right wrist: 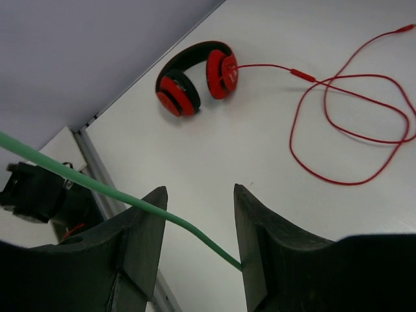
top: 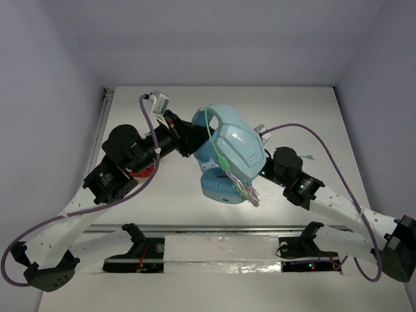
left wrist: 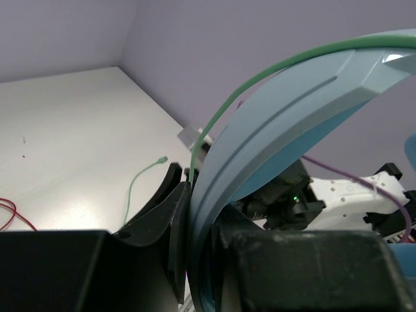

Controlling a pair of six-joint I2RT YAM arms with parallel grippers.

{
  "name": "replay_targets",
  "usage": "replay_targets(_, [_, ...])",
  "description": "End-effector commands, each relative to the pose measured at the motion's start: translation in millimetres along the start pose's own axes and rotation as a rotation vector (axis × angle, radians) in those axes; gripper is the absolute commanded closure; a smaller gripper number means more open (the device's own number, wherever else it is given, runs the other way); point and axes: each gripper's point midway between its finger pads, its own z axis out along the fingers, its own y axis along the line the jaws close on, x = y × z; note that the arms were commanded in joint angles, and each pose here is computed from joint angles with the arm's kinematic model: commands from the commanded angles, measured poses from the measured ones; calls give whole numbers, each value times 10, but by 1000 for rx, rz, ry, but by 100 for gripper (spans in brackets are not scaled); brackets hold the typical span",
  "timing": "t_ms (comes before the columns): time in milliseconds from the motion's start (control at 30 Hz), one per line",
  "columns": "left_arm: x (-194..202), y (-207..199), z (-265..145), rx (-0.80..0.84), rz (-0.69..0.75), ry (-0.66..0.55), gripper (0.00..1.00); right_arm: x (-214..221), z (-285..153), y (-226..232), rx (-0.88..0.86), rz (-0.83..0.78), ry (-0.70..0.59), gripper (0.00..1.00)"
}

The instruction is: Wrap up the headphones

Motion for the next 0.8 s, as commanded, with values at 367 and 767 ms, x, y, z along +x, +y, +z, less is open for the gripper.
replay_targets(367, [-636,-311,-40,-18,31,-48,100,200,-12,647,-447,85,-23,60])
replay_targets(767, [-902,-315,103,-73,72,-67,100,565,40,791,-574,194,40,75])
